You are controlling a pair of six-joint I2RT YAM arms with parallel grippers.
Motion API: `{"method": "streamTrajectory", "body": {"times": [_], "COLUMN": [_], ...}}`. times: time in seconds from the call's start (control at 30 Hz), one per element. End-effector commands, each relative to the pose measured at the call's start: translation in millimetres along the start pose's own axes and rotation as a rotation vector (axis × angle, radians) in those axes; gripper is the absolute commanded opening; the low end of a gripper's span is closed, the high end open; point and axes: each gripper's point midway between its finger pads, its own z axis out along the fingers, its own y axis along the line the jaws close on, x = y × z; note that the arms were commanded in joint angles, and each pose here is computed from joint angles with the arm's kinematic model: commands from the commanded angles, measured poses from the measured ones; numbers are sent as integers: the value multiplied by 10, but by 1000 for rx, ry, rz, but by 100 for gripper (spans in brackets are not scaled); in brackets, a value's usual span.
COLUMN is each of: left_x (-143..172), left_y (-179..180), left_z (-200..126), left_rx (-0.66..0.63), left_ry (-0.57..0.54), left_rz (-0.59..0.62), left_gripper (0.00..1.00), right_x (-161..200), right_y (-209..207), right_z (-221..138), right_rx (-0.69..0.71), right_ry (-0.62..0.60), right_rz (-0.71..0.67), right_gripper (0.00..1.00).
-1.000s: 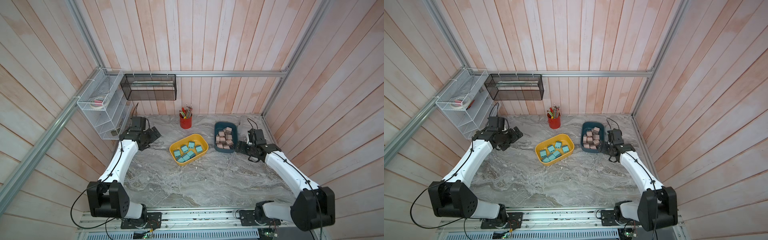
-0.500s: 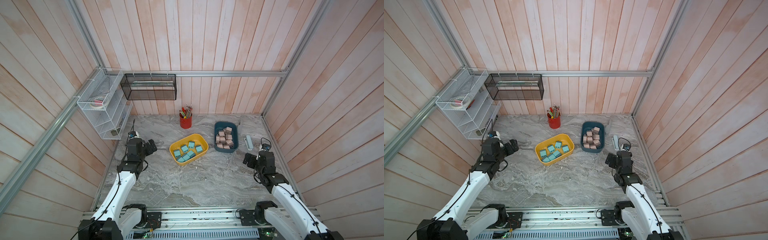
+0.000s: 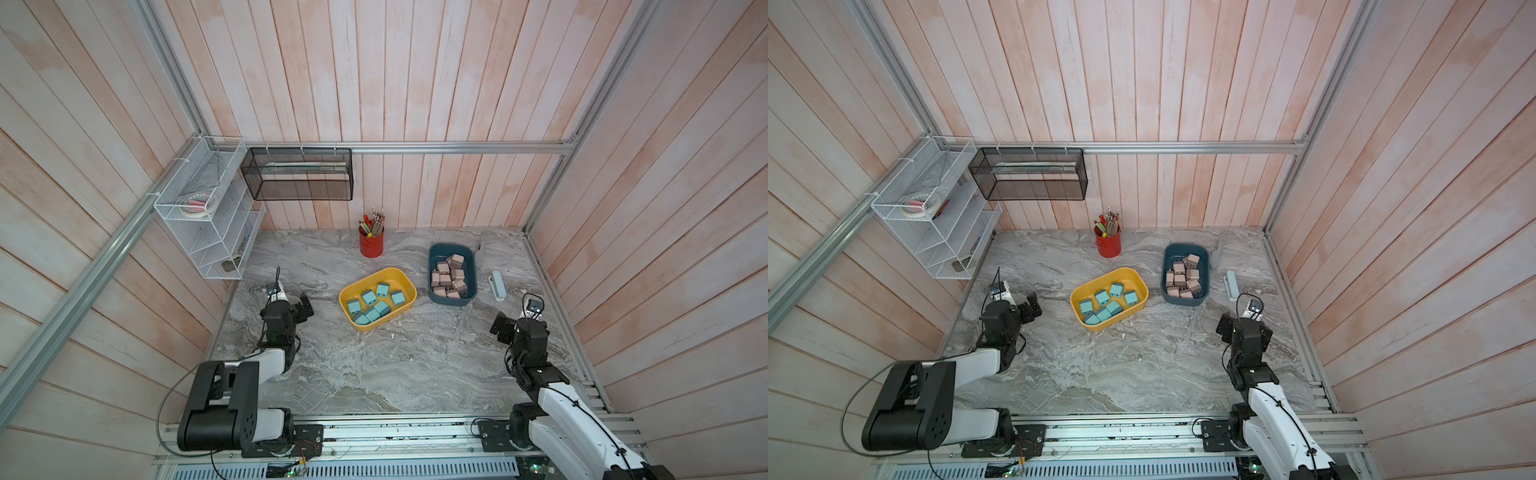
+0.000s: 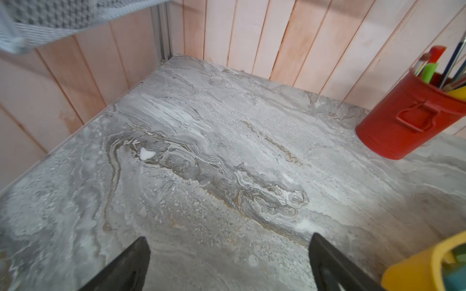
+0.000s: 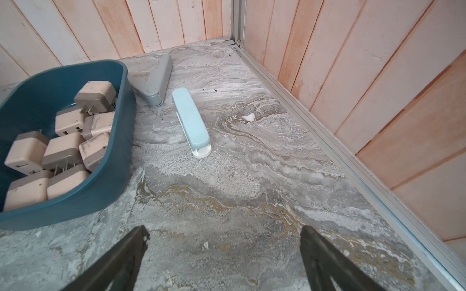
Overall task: Place the plugs by color into the storage box
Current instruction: Reset both arms
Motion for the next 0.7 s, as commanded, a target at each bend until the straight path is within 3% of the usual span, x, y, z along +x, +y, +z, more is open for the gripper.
{"method": "streamTrajectory", "body": {"times": [0.0, 0.13, 0.27, 0.43, 0.53, 0.67], "left_x": [-390, -319, -295, -275, -277, -278], "left_y": [-244, 11, -140, -154, -155, -183], "left_z": [10, -158, -45, -64, -64, -63], "left_rx": [109, 28, 84, 85, 86, 100], "left_ry": [-179, -309, -259, -254, -258, -259], "left_rz": [156, 82, 134, 140, 141, 149], "left_gripper": [100, 100, 100, 100, 100, 100], "right_x": [-88, -83, -46, -249, -349, -512], "right_y": [-34, -70, -84, 15, 11, 221], "right_z": [-38, -124, -162, -143, 3, 242], "right_rx": [2, -11, -26, -75, -28, -91], "right_ry": [-79, -118, -146, -290, -304, -331], "right_rz": [-4, 61, 86, 60, 9, -67], "right_gripper": [98, 98, 98, 98, 98, 98]}}
